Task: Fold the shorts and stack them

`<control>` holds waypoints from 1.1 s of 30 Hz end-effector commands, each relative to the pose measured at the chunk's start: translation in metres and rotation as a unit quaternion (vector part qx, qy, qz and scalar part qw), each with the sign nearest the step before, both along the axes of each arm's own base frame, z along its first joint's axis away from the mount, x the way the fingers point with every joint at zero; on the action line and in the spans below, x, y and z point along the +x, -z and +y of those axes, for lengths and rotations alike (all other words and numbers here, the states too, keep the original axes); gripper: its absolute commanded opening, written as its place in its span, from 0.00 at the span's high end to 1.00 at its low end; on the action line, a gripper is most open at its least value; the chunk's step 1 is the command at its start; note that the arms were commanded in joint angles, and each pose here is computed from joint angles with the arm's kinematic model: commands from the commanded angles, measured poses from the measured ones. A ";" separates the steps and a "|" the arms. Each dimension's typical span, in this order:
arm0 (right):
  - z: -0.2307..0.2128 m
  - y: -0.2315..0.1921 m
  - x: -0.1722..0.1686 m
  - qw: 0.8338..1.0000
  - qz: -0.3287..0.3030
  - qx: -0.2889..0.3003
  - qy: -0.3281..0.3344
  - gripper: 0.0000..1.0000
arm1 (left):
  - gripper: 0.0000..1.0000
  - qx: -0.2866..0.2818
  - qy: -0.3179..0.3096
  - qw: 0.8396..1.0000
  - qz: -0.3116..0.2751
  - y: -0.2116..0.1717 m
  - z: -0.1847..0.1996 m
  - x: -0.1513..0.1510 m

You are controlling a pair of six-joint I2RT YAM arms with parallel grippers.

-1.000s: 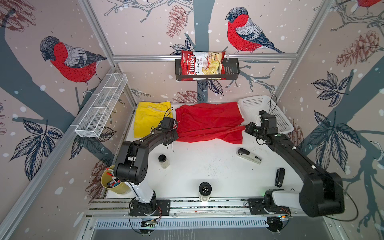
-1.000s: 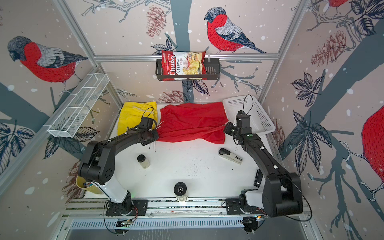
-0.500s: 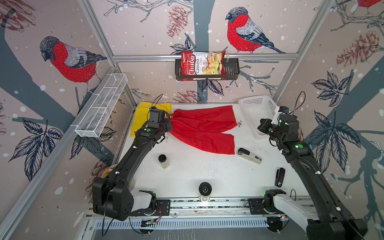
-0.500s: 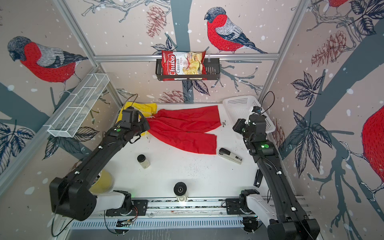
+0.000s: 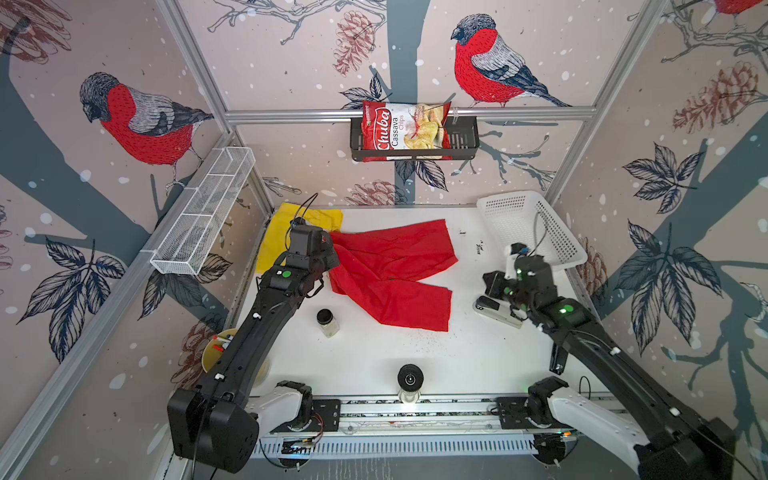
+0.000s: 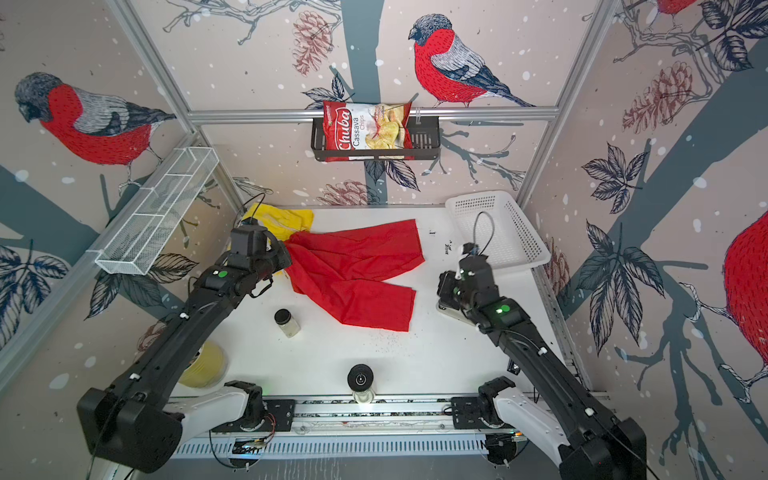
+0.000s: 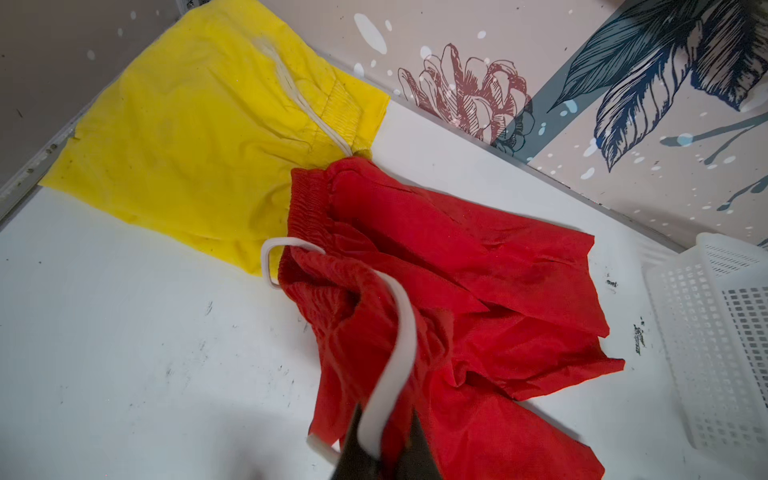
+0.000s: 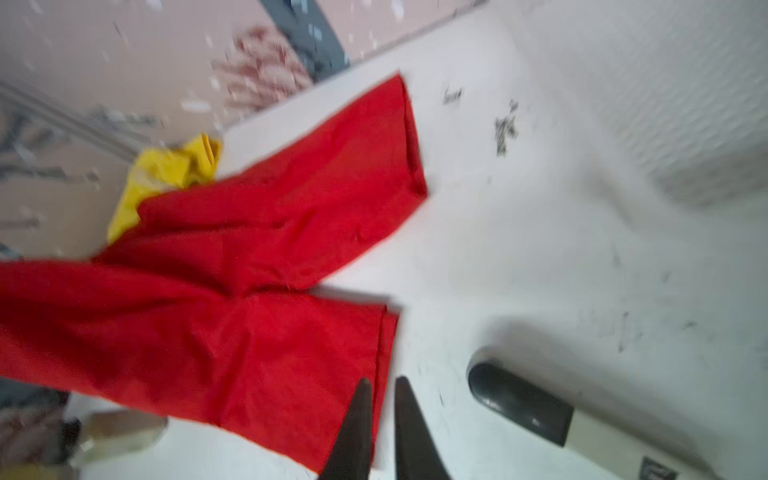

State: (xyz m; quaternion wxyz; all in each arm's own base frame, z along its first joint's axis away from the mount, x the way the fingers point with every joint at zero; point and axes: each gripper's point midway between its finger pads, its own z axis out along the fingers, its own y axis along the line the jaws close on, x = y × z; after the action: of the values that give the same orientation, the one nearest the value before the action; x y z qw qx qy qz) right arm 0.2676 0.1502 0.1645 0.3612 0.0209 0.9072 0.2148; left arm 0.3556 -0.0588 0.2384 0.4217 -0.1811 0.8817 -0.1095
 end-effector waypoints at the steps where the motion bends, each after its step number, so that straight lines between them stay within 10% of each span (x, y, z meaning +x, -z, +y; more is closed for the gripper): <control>1: 0.020 0.045 -0.022 0.999 0.048 -0.008 -0.019 0.62 | 1.00 0.006 -0.002 1.000 -0.007 -0.004 0.001 0.006; 6: 0.052 0.089 -0.036 0.992 0.111 0.002 -0.065 0.37 | 1.00 0.007 -0.001 1.000 -0.006 -0.007 0.000 0.013; 17: 0.097 0.135 -0.054 0.973 0.189 0.046 -0.124 0.30 | 1.00 0.006 -0.003 1.000 0.010 0.006 -0.001 0.015; 19: 0.099 0.140 -0.054 0.972 0.193 0.048 -0.125 0.36 | 1.00 0.004 0.001 1.000 0.012 0.009 -0.004 0.018; 23: 0.099 0.131 -0.022 0.976 0.174 0.054 -0.117 0.99 | 1.00 0.005 0.009 1.000 0.012 0.009 -0.009 0.030; 33: 0.016 -0.098 0.199 0.994 -0.063 0.081 0.025 1.00 | 1.00 0.009 0.052 0.998 -0.046 -0.085 -0.038 0.121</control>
State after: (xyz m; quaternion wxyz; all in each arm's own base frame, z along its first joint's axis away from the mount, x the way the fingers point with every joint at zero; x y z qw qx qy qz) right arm 0.4412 0.1835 0.2293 0.3884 0.0610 0.8674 0.3052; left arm 0.4600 -0.0906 0.2927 0.4363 -0.1494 0.8785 -0.1250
